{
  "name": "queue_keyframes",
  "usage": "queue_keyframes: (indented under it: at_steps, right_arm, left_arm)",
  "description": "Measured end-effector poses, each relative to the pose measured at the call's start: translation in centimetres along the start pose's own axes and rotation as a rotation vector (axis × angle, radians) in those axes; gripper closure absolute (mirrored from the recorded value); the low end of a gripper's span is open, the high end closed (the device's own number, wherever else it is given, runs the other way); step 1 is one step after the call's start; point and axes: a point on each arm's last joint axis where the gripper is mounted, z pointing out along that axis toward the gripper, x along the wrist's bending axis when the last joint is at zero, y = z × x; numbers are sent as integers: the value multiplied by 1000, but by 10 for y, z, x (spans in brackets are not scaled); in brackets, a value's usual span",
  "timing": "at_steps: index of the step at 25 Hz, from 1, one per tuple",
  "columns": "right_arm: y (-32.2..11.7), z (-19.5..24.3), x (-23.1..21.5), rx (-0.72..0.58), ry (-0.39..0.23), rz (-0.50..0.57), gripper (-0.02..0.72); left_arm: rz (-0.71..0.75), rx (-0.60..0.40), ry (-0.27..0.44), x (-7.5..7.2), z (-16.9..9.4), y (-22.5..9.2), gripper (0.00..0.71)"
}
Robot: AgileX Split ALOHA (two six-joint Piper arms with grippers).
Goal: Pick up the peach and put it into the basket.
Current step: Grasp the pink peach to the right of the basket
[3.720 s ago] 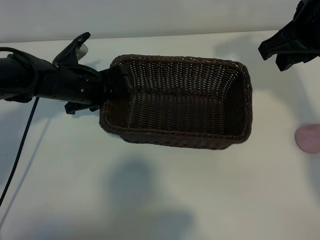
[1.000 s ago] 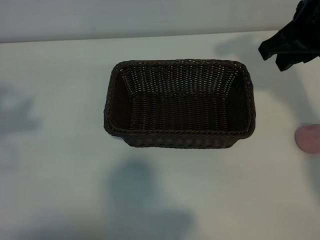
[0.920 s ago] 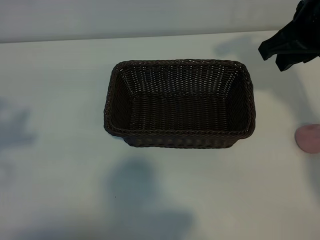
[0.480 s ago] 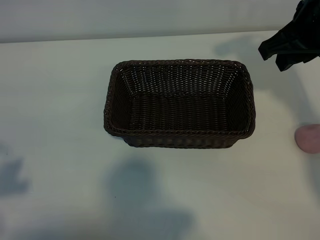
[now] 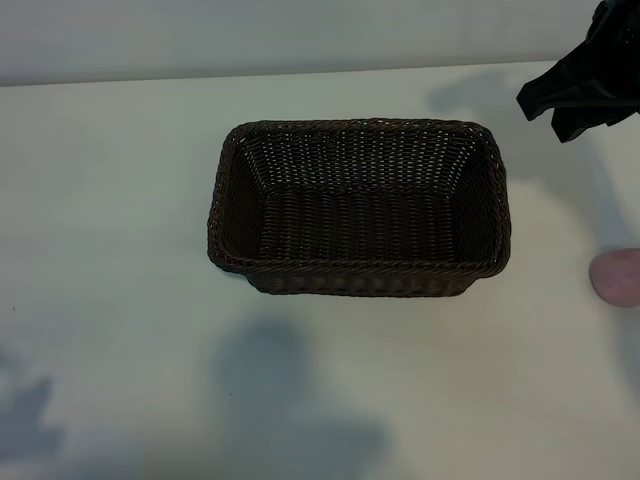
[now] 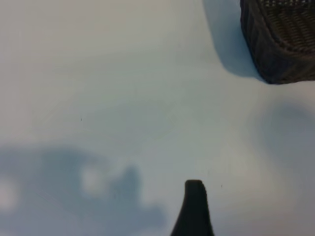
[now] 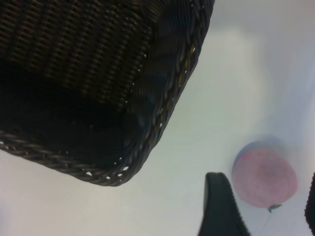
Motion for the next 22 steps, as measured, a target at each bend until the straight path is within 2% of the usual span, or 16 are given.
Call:
queue_keyframes:
  at_steps: [10, 22]
  right_arm:
    - [0, 0, 0, 0, 0, 0, 283]
    - [0, 0, 0, 0, 0, 0, 283]
  left_arm:
    - [3, 103, 26, 3, 21, -22, 114]
    - [3, 98, 26, 3, 23, -22, 114]
